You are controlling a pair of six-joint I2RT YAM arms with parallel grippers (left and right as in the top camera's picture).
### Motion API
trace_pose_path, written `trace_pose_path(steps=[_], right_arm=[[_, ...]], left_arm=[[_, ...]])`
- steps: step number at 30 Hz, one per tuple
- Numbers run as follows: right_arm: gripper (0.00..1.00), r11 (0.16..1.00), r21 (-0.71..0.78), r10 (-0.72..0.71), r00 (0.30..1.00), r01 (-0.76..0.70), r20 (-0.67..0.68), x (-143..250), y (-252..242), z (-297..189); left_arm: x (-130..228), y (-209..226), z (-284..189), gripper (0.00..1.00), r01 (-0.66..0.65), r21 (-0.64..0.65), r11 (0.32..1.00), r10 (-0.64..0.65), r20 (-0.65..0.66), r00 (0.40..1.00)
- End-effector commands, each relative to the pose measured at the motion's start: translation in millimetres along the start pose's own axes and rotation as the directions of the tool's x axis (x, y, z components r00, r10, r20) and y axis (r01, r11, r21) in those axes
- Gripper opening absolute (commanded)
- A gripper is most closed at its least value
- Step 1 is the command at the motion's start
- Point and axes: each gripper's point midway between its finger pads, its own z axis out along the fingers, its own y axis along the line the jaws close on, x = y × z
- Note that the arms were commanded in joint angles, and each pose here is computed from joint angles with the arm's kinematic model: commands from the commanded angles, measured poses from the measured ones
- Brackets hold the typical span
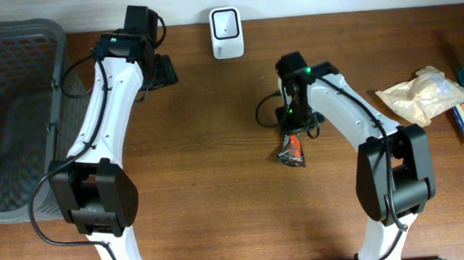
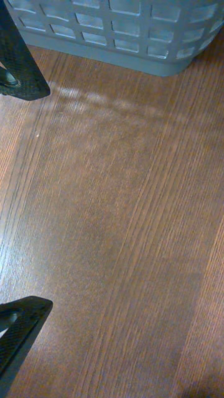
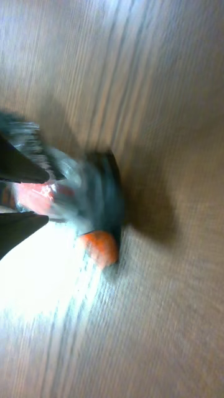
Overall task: Scan the item barcode
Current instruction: 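Move the right gripper over the dark snack packet and grasp it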
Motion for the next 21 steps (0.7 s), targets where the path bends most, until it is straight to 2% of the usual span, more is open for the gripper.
trace_pose_path(steps=[1, 4, 6, 8, 9, 10, 11, 14, 18, 20, 21], right_arm=[[0.12, 0.998, -0.057, 0.016, 0.999, -0.013, 0.040, -15, 12, -22], [0.13, 0.997, -0.082, 0.015, 0.999, -0.011, 0.049, -20, 16, -37], [0.39, 0.997, -0.071, 0.016, 1.000, -0.015, 0.016, -12, 14, -40], [0.50, 0.997, -0.067, 0.028, 0.999, -0.030, -0.029, -1, 13, -39], [0.64, 0.996, -0.061, 0.066, 0.996, -0.069, -0.058, 6, 13, -37], [0.90, 0.993, -0.055, 0.102, 0.991, -0.107, -0.081, 11, 13, -35], [0.99, 0.989, -0.047, 0.132, 0.986, -0.138, -0.106, 17, 13, -32], [0.99, 0.988, -0.036, 0.140, 0.979, -0.147, -0.146, 29, 14, -20], [0.99, 0.977, -0.135, 0.138, 0.973, -0.164, -0.186, 38, 31, -5], [0.61, 0.979, -0.130, 0.138, 0.979, -0.158, -0.151, 30, 29, -2], [0.60, 0.978, -0.135, 0.145, 0.981, -0.162, -0.129, 24, 30, 0]], left_arm=[[3, -3, 6, 0.99, 0.004, -0.008, 1.000, -0.004, -0.013, 1.000], [3, -3, 6, 0.99, 0.004, -0.008, 1.000, -0.004, -0.013, 1.000], [3, -3, 6, 0.99, 0.004, -0.008, 1.000, -0.004, -0.013, 1.000], [3, -3, 6, 0.99, 0.004, -0.008, 1.000, -0.004, -0.013, 1.000], [3, -3, 6, 0.99, 0.004, -0.008, 1.000, -0.004, -0.013, 1.000], [3, -3, 6, 0.99, 0.004, -0.008, 1.000, -0.004, -0.013, 1.000], [3, -3, 6, 0.99, 0.004, -0.008, 1.000, -0.004, -0.013, 1.000], [3, -3, 6, 0.99, 0.004, -0.008, 1.000, -0.004, -0.013, 1.000], [3, -2, 6, 0.99, 0.004, -0.008, 1.000, -0.004, -0.013, 1.000], [3, -3, 6, 0.99, 0.004, -0.008, 1.000, -0.004, -0.013, 1.000], [3, -2, 6, 0.99, 0.004, -0.008, 1.000, -0.004, -0.013, 1.000]])
